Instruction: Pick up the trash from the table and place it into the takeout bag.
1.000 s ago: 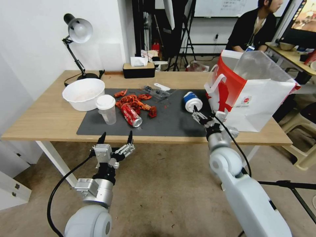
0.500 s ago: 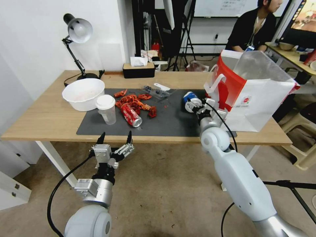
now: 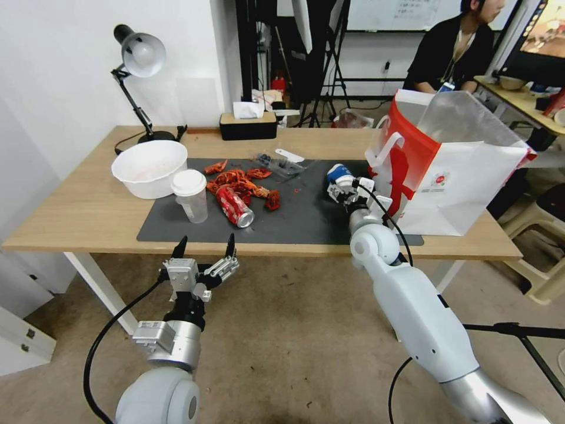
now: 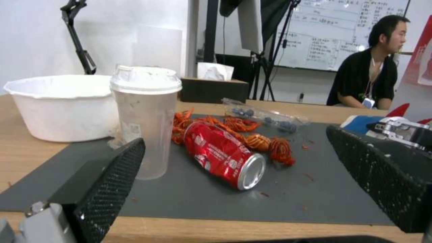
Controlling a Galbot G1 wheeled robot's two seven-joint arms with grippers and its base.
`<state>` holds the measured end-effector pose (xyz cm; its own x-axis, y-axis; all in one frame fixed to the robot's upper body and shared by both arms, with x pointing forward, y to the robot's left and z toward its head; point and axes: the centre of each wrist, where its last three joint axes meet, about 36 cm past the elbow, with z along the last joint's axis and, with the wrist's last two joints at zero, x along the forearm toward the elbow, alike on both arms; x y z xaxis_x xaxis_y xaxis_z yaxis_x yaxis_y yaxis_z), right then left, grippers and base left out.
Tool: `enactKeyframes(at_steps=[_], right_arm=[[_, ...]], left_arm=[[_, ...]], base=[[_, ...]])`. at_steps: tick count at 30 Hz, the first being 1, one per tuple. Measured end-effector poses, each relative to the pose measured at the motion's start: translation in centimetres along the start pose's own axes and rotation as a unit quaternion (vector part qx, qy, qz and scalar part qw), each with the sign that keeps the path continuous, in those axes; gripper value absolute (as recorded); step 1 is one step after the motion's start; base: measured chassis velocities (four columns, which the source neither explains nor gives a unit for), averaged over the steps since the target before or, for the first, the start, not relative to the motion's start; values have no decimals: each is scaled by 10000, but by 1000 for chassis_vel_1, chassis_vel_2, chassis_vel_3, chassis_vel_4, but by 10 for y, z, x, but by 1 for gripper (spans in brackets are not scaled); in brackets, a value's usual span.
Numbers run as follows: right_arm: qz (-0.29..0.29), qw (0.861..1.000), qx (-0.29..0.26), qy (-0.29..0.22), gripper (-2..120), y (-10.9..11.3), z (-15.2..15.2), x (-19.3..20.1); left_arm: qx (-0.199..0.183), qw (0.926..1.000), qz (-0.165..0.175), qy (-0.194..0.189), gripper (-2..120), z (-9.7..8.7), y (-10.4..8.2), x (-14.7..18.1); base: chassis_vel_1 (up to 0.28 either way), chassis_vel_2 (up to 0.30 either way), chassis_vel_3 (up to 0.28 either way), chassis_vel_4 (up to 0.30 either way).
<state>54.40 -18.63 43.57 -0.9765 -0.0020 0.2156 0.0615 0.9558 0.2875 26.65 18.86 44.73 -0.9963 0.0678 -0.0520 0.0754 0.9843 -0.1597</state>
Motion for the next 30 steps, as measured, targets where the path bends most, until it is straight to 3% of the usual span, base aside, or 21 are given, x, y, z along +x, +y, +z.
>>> enactKeyframes(at_steps=[4,12,15,16,19,20,21,24,25,28,30], right_arm=[[-35,10000,-31,-45,65,-1,-1,3],[-908,9924,-510,-653,63,6,-24,21],[-1622,9771,-741,-1164,63,9,-44,33],[-1622,9771,-741,-1164,63,9,-44,33],[-2418,9423,-905,-2129,63,6,-96,49],[-2470,9317,-847,-2524,63,0,-128,57],[-2470,9317,-847,-2524,63,0,-128,57],[-1707,9414,-280,-2897,63,-29,-187,73],[-1707,9414,-280,-2897,63,-29,-187,73],[-628,9538,303,-2923,63,-64,-224,86],[-329,9563,446,-2870,63,-75,-231,90]], left_arm=[[-2,10000,3,-3,100,0,0,0],[-10,10000,1,-7,100,1,0,1],[-17,10000,1,-8,100,1,0,1],[-17,10000,1,-8,100,1,0,1],[-26,10000,-3,-5,100,1,0,2],[-37,10000,-5,-5,100,1,0,2],[-37,10000,-5,-5,100,1,0,2],[-59,10000,-2,-4,100,1,-1,2],[-59,10000,-2,-4,100,1,-1,2],[-57,10000,18,-2,100,1,-2,1],[-53,10000,30,3,100,2,-3,1]], base=[[0,0,0,0],[0,0,0,0],[0,0,0,0],[0,0,0,0],[0,0,0,0],[0,0,0,0],[0,0,0,0],[0,0,0,0],[0,0,0,0],[0,0,0,0],[0,0,0,0]])
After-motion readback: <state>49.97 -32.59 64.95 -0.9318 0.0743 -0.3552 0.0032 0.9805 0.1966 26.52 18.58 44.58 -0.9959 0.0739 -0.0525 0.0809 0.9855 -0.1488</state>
